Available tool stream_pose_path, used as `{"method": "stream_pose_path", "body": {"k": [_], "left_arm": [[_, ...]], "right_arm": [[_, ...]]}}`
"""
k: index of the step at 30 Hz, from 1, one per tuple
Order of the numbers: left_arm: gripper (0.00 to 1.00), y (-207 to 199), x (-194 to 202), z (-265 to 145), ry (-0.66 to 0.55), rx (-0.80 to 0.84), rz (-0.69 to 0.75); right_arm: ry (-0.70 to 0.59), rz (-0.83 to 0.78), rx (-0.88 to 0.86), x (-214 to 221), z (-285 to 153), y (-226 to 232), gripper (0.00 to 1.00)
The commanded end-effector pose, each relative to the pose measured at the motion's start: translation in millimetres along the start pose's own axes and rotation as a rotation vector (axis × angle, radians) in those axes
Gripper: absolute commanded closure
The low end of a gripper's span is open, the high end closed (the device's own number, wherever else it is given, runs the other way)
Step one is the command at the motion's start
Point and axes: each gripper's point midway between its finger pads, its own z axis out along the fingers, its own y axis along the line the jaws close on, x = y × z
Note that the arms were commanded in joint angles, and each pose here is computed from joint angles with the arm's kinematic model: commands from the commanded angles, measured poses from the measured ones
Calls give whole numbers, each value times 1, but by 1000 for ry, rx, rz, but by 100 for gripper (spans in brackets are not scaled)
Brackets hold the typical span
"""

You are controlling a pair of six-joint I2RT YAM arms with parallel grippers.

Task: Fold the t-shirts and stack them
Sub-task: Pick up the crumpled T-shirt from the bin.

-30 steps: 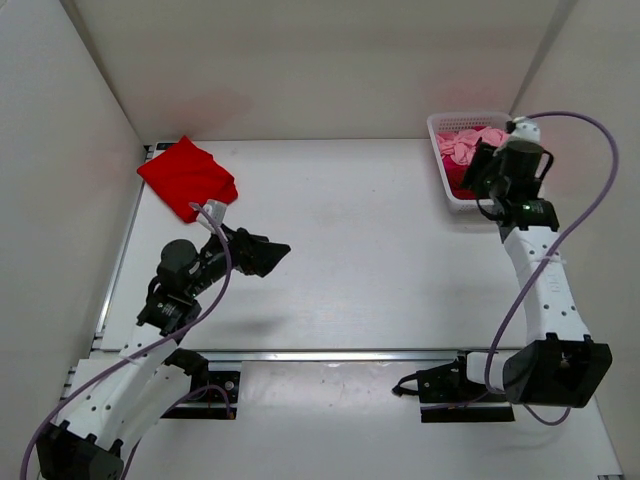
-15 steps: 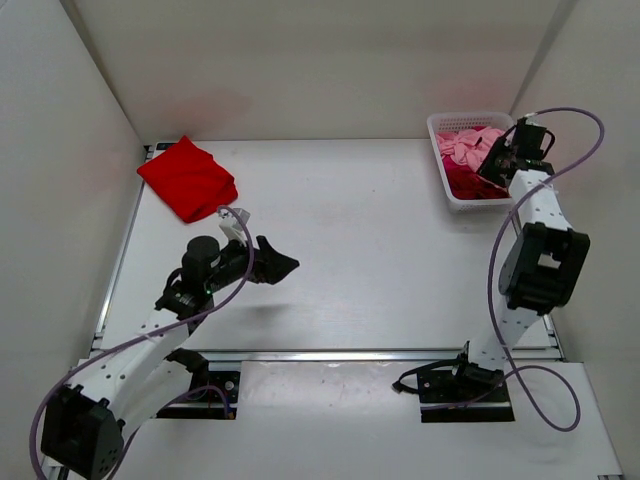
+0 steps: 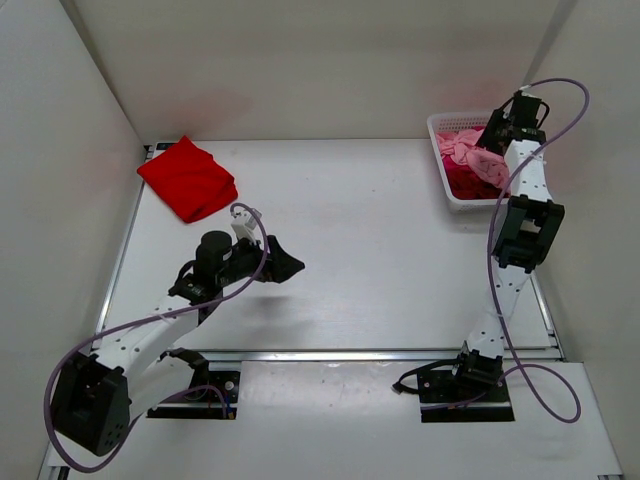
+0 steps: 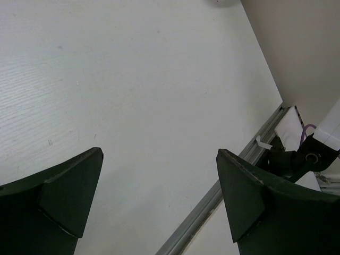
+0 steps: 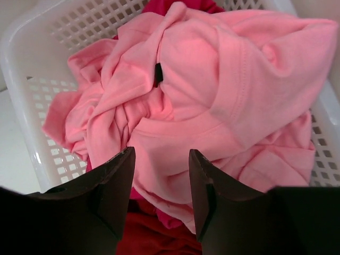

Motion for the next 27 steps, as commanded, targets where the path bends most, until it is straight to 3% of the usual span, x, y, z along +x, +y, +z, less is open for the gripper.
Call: {"method": "stream_pose_path", "body": {"k": [1, 8, 13, 15, 20, 27], "left_arm": [[1, -7, -8, 2, -25, 37, 36], [1, -5, -10, 6, -23, 25, 47], [2, -6, -7, 7, -11, 26, 42], [2, -4, -5, 7, -7, 18, 38], [1, -17, -20, 5, -34, 42, 43], [2, -43, -61, -15, -121, 73, 44]], "right_arm": [[-2, -29, -6, -5, 5, 1, 58], [53, -39, -21, 17, 25, 9, 67], [10, -16, -6, -1, 17, 12, 99], [-42, -29, 10, -22, 0, 21, 100], [-209, -4, 5, -95, -78, 37, 100], [-424, -22, -167, -164, -233, 92, 100]]}}
